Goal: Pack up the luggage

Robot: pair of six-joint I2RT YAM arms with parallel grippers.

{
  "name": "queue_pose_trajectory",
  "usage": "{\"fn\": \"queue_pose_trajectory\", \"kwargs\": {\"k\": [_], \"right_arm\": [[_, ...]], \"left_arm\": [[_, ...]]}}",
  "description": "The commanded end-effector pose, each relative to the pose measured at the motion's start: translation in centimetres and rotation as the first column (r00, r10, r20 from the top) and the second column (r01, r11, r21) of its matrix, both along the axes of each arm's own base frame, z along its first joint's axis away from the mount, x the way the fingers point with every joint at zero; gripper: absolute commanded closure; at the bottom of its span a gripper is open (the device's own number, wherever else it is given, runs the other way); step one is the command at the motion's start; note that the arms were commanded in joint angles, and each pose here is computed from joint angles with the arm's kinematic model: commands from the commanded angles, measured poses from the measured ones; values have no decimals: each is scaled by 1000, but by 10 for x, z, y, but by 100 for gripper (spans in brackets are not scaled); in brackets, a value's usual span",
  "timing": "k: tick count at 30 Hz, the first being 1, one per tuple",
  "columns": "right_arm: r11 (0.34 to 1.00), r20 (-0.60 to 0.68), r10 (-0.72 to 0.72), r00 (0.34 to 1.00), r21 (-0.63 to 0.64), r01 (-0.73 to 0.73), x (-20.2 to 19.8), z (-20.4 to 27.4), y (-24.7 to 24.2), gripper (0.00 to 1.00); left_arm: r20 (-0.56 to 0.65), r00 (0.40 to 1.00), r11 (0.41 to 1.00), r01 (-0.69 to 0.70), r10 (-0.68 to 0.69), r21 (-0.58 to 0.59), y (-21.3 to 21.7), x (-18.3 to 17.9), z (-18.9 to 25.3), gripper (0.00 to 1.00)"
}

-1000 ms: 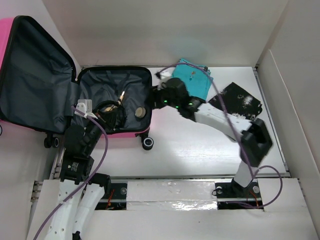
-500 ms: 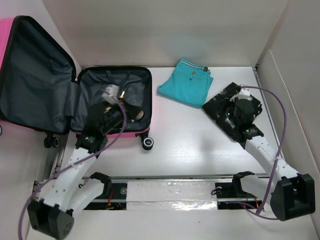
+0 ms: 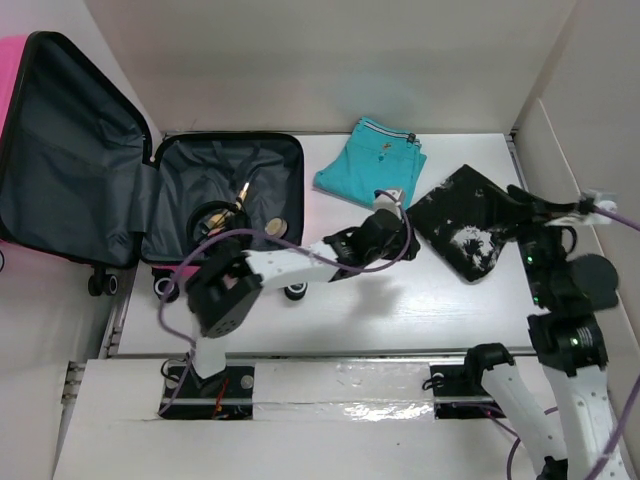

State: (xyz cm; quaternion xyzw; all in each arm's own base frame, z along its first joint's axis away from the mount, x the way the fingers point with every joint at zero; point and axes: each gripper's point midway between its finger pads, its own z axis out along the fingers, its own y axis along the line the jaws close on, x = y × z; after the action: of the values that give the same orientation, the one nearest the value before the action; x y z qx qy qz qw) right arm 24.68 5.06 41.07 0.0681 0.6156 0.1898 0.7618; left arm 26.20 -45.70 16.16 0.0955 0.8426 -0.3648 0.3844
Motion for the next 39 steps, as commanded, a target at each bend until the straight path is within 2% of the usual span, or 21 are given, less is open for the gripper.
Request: {"fn": "queue_pose_trajectory", "kwargs": {"k": [1,4,5,7,9,17,23,27,28,30,31,32,34,36,37,39], "right_arm": [[998,23,-26,999,-60,27,-28,18,-10,39],[998,23,-18,1000,-68,19,-39,16,-9,39],[997,21,-11,1000,-70,12,-40,15,-7,38],[997,6,1,1000,-74,-1,-42,9,-5,38],[997,4,23,1000,-80,-22,-46,7,-1,38],[995,4,42,999,-88,-42,-51,1,2,38],[991,-20,89,996,-102,-90,-46,-4,12,38],[988,-23,111,994,-101,-113,-43,-4,17,38],[987,-20,120,993,-101,-122,-43,-4,19,38],[986,-31,129,991,-100,-131,-40,-6,22,38],[985,-33,135,990,-101,-137,-39,-7,23,38],[985,-38,135,990,-101,-138,-38,-8,23,38],[985,-44,135,990,-102,-139,-35,-11,24,38],[985,-60,136,989,-100,-141,-31,-18,26,38],[985,-60,136,989,-98,-141,-29,-18,27,38],[984,-75,140,987,-101,-147,-25,-24,28,38]], "left_arm": [[-18,995,992,-103,102,-77,-39,34,-1,57],[-19,993,991,-115,114,-63,-69,31,-1,57],[-25,992,991,-128,127,-33,-74,31,-19,57],[-6,983,982,-183,183,-54,-80,39,-20,57],[-22,982,982,-187,186,-35,-88,37,-41,57],[-83,985,988,-152,152,4,-124,43,-74,47],[-146,984,995,-103,104,11,-136,40,-101,49],[-159,984,997,-76,75,-4,-144,37,-109,54],[-153,986,997,-71,69,-12,-146,38,-106,64],[-151,987,998,-62,60,-5,-144,41,-113,76],[-155,986,998,-58,57,-4,-141,44,-116,96],[-153,987,998,-57,55,-5,-136,50,-115,100],[-166,985,999,-50,49,1,-123,47,-127,100],[-159,987,999,-41,36,-25,-114,45,-115,100],[-161,986,999,-35,33,-6,-102,39,-128,100],[-118,993,1000,-25,25,-5,-90,36,-110,100]]}}
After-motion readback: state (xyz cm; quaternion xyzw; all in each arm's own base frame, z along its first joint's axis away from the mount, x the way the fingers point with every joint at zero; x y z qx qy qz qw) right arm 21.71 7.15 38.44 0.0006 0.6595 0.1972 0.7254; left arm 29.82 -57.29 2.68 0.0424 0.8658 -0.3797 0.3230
